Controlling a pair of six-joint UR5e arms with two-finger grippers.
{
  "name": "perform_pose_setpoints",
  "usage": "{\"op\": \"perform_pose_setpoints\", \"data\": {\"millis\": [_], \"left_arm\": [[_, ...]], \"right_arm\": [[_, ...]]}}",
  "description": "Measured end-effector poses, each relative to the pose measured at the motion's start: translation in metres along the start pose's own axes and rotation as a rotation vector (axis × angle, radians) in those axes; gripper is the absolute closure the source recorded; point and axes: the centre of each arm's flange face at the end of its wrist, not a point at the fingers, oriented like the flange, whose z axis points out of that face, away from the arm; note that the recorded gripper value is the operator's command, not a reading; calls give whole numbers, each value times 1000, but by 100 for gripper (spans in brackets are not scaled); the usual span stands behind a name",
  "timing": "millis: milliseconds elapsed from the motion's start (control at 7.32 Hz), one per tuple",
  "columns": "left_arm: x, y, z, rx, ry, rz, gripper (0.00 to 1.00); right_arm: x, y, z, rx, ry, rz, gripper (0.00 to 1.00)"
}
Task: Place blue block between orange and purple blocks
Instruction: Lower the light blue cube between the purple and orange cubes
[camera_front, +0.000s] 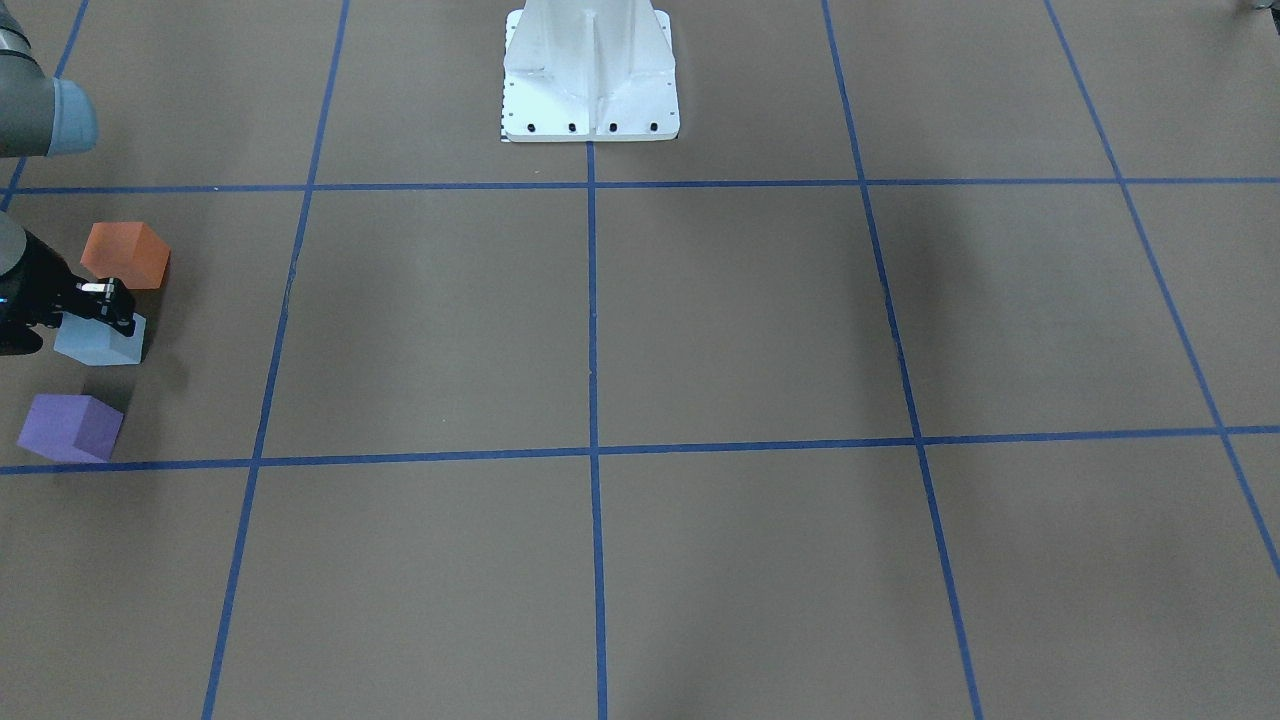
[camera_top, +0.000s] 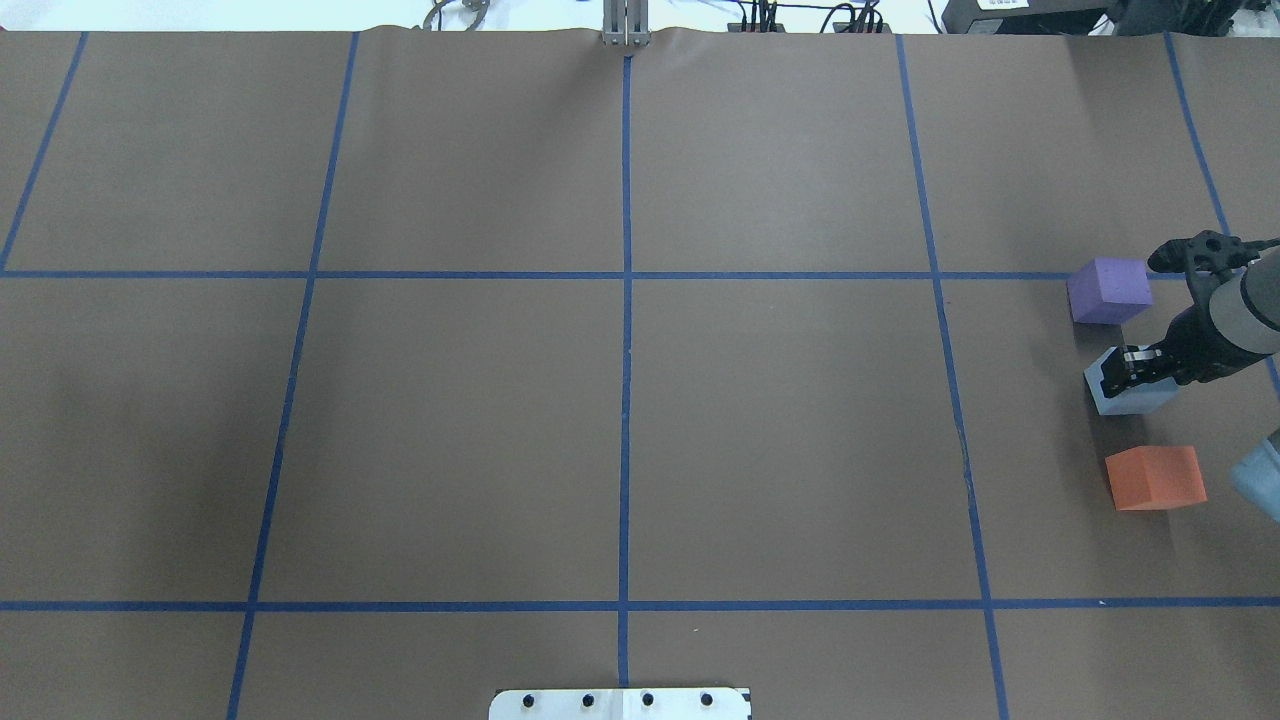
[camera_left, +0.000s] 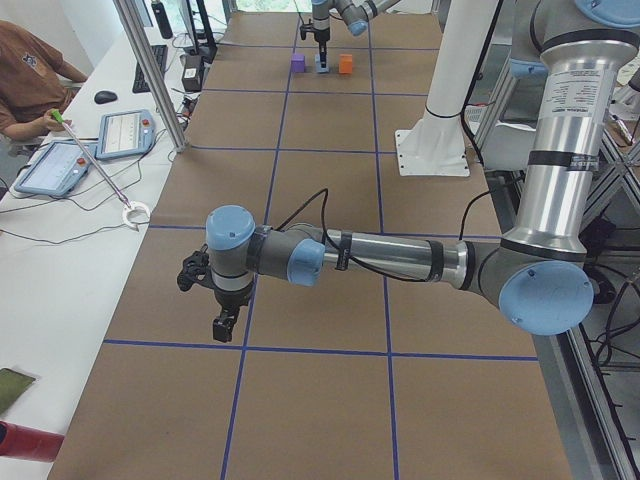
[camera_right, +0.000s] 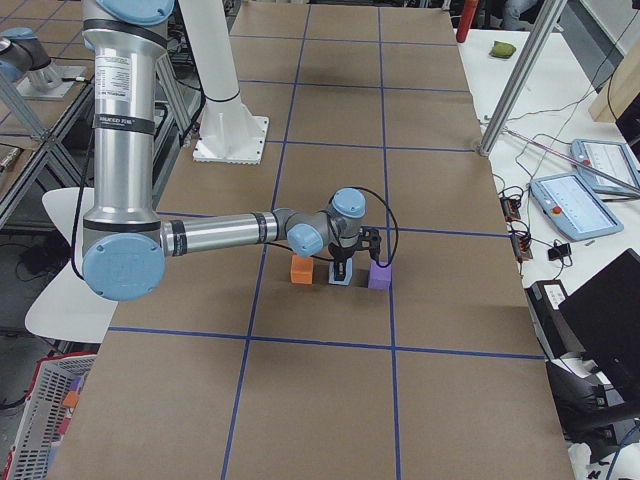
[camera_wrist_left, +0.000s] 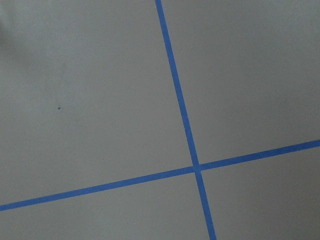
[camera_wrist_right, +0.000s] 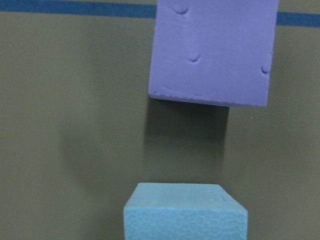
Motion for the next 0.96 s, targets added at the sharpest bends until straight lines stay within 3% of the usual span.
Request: {"op": "perform_pose_setpoints", "data": {"millis": [137, 683, 957], "left_arm": [[0, 0, 0, 0, 0, 0, 0], [2, 0, 3, -5, 1, 4, 0], [3, -1, 2, -5, 2, 5, 0]], "right_arm": [[1, 0, 1, -2, 1, 1, 0], [0, 0, -2, 7, -7, -5, 0], [-9, 2, -22, 36, -25, -18, 0]]}}
